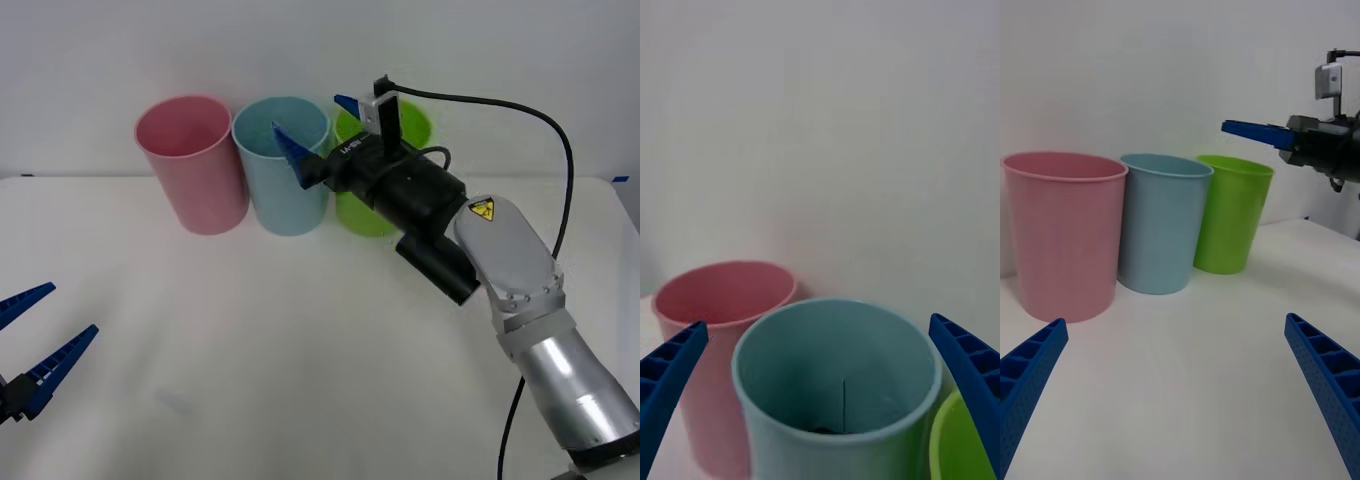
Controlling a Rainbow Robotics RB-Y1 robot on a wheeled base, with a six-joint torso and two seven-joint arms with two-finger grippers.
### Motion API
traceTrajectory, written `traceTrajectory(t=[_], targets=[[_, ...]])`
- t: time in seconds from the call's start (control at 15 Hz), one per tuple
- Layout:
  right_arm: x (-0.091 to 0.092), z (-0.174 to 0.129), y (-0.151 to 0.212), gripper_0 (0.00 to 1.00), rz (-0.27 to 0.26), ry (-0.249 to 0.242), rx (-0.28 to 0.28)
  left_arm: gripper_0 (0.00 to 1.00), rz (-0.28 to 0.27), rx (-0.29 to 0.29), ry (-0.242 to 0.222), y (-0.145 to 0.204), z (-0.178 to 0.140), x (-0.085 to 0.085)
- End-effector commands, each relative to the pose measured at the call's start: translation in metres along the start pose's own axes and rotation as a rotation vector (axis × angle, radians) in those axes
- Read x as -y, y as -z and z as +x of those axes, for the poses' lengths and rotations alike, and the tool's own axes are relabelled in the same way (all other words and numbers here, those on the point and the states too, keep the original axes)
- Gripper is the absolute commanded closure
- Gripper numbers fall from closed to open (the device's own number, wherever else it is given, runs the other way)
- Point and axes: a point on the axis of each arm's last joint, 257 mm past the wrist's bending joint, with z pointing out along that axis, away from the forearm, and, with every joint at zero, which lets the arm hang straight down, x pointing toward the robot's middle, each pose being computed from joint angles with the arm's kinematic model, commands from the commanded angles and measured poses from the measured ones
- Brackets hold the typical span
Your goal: Grasp the object on the table and drop it into the matching bin: aluminum can to the light blue bin, PET bottle to the pink bin.
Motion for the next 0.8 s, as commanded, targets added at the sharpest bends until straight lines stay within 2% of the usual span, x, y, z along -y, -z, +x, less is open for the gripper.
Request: traceTrajectory(t=[0.07, 0.33, 0.6, 0.8], targets=[[-0.010, 0.005, 0.037, 0.00, -0.029, 0.014, -0.008, 0.00, 0.000, 0.000, 0.000, 0.000, 0.000, 0.000], [-0.029, 0.013, 0.090, 0.00, -0.090, 0.029, -0.038, 0.00, 0.000, 0.000, 0.000, 0.000, 0.000, 0.000], [-0.036, 0.024, 0.146, 0.00, -0.138, 0.030, -0.082, 0.00, 0.000, 0.000, 0.000, 0.000, 0.000, 0.000], [-0.034, 0.040, 0.192, 0.00, -0.162, 0.038, -0.134, 0.00, 0.000, 0.000, 0.000, 0.000, 0.000, 0.000]])
